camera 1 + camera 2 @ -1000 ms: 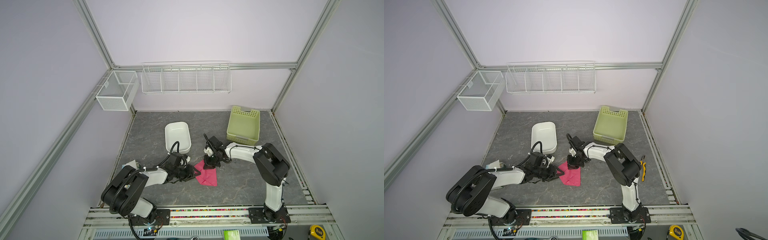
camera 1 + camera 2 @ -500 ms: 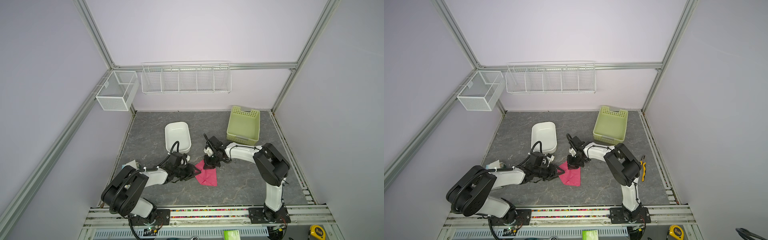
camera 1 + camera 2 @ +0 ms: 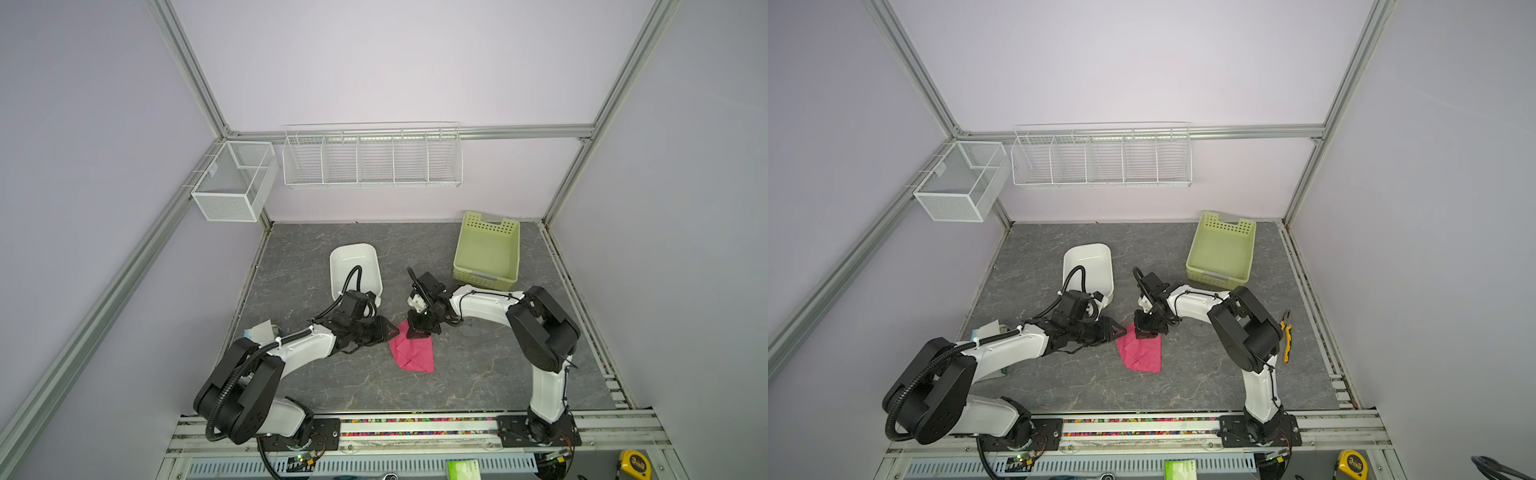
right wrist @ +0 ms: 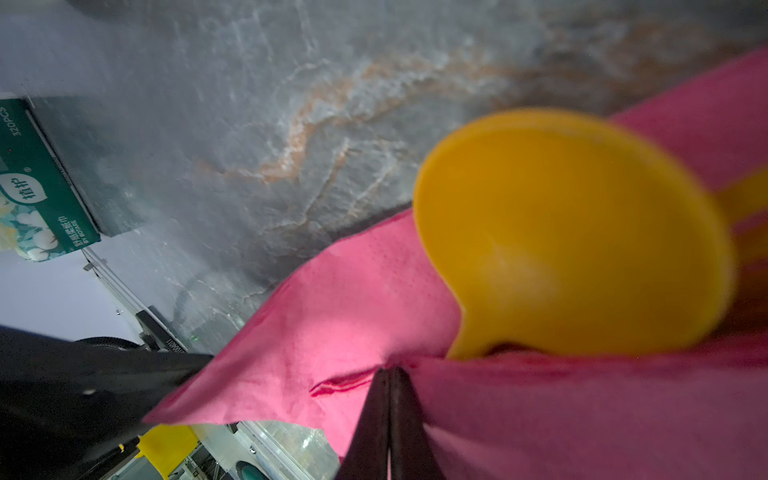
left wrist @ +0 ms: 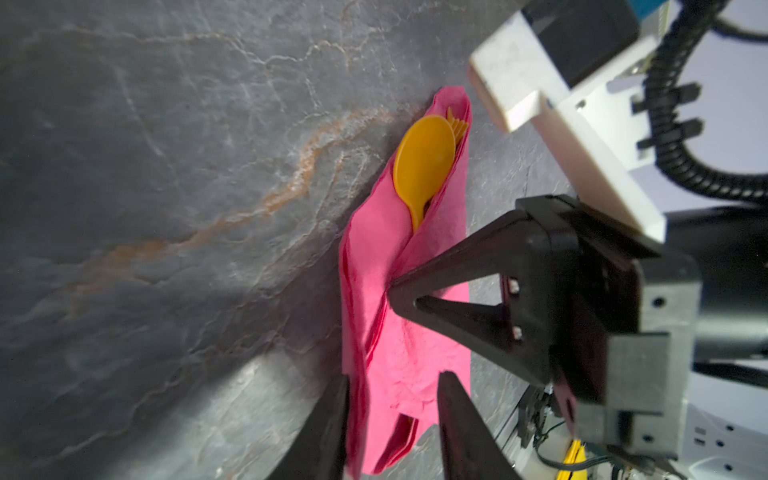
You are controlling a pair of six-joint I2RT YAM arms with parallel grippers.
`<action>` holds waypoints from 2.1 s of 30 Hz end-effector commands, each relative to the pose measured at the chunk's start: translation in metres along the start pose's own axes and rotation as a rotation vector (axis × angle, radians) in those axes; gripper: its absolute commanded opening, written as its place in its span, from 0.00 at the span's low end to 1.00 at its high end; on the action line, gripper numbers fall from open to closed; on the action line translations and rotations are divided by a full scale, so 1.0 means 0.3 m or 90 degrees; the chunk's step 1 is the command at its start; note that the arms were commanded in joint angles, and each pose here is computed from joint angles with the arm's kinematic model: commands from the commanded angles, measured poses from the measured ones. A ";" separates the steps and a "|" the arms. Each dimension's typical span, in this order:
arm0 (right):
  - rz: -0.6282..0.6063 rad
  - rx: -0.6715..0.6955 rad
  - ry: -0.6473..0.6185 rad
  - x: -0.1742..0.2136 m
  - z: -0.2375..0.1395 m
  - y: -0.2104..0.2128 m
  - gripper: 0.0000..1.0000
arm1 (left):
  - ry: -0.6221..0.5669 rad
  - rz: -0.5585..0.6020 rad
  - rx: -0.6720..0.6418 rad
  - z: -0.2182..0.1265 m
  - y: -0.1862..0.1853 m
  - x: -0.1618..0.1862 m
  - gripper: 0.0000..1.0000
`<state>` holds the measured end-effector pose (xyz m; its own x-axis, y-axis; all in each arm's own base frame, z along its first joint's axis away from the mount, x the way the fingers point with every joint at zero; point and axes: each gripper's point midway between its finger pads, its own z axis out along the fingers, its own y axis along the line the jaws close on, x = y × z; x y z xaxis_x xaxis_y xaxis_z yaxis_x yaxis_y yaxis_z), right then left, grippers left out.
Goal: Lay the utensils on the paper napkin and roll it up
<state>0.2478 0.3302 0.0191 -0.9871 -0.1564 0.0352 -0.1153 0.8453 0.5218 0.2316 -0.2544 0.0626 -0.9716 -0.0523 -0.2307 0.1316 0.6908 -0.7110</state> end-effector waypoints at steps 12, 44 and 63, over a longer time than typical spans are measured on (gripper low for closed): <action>0.036 0.027 0.014 0.036 0.021 -0.058 0.07 | 0.015 0.024 -0.034 -0.015 0.016 0.007 0.07; 0.075 -0.047 -0.057 -0.034 0.006 0.016 0.07 | 0.040 -0.027 0.054 0.021 -0.069 0.000 0.00; 0.053 -0.079 -0.079 -0.042 -0.081 0.093 0.07 | 0.041 -0.007 -0.008 0.011 -0.006 0.021 0.00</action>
<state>0.2610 0.3444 0.0422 -0.9996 -0.0264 -0.0136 -0.0291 0.7852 0.6186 0.2234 -0.2576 0.0567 -0.9883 -0.0221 -0.1507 0.0933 0.6938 -0.7141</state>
